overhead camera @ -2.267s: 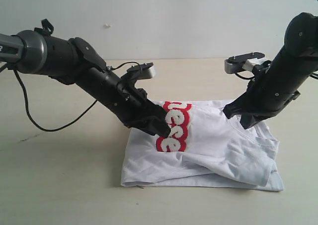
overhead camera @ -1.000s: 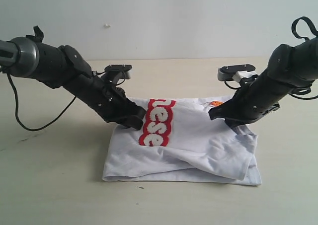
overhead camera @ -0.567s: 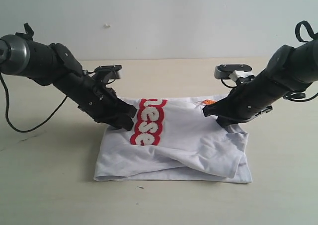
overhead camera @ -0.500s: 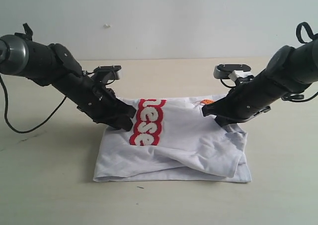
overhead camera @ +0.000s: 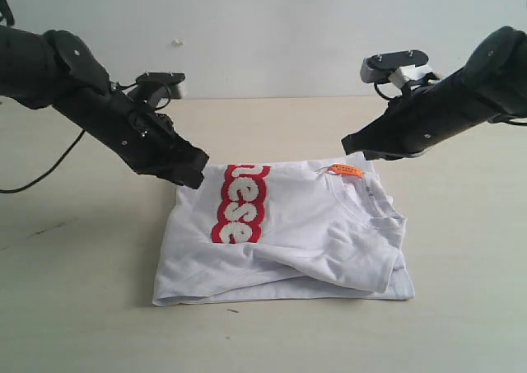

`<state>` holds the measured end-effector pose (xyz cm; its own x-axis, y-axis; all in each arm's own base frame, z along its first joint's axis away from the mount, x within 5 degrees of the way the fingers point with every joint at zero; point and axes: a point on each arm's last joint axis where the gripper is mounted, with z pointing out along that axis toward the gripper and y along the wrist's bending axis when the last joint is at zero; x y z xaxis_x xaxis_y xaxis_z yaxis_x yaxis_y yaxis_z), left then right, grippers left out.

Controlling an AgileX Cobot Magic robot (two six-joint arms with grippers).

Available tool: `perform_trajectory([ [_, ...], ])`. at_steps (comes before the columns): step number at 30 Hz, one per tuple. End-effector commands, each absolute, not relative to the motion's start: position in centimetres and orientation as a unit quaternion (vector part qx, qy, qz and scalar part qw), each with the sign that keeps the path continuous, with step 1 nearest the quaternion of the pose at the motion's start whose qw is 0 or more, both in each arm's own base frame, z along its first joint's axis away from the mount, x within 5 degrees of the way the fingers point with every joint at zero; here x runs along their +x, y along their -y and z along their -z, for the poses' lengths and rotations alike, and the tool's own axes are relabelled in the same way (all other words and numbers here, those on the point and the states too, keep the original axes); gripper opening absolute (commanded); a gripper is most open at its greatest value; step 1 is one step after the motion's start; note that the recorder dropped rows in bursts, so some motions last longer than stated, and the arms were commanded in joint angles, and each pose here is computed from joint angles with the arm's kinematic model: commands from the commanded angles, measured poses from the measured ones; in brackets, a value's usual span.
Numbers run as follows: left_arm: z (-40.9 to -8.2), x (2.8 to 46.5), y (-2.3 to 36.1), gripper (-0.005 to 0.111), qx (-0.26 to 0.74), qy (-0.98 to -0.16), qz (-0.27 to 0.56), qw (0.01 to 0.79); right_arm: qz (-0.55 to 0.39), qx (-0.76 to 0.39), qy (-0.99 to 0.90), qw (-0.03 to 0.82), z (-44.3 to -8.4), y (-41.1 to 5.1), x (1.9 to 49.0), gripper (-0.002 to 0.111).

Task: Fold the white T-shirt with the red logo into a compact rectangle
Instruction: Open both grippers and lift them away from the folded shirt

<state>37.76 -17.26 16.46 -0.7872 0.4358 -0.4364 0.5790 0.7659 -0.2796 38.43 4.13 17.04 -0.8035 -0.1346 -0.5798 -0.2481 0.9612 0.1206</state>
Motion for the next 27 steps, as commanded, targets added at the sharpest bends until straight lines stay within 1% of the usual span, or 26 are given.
perform_trajectory([
  [1, -18.6, 36.5, 15.8, 0.009, 0.261, -0.923, 0.198, 0.201, -0.071, -0.095, -0.942, 0.313, -19.4, -3.7, 37.7, 0.0],
  [3, -19.0, 35.7, 15.3, 0.0, 0.255, -0.923, 0.19, 0.215, -0.061, -0.095, -0.944, 0.31, -20.1, -3.5, 37.3, 0.0],
  [9, -19.7, 32.9, 13.5, 0.0, 0.221, -0.922, 0.156, 0.277, -0.036, -0.089, -0.94, 0.327, -21.3, -2.9, 35.2, 0.0],
  [14, -20.9, 30.8, 12.4, 0.0, 0.169, -0.917, 0.156, 0.327, -0.031, -0.082, -0.936, 0.342, -21.5, -2.6, 32.6, 0.0],
  [19, -22.1, 28.1, 11.3, 0.0, 0.143, -0.907, 0.15, 0.368, -0.025, -0.073, -0.923, 0.376, -22.5, -2.3, 29.1, 0.0],
  [21, -22.8, 26.1, 10.4, 0.0, 0.13, -0.9, 0.148, 0.389, -0.027, -0.06, -0.915, 0.397, -23.3, -2.1, 26.8, 0.0],
  [24, -23.7, 24.2, 9.8, 0.0, 0.114, -0.892, 0.161, 0.406, -0.036, -0.042, -0.905, 0.423, -24.6, -2.0, 24.7, 0.0],
  [27, -24.6, 22.6, 9.8, 0.0, 0.122, -0.882, 0.17, 0.422, -0.037, -0.041, -0.898, 0.437, -25.2, -1.9, 23.1, 0.0],
])
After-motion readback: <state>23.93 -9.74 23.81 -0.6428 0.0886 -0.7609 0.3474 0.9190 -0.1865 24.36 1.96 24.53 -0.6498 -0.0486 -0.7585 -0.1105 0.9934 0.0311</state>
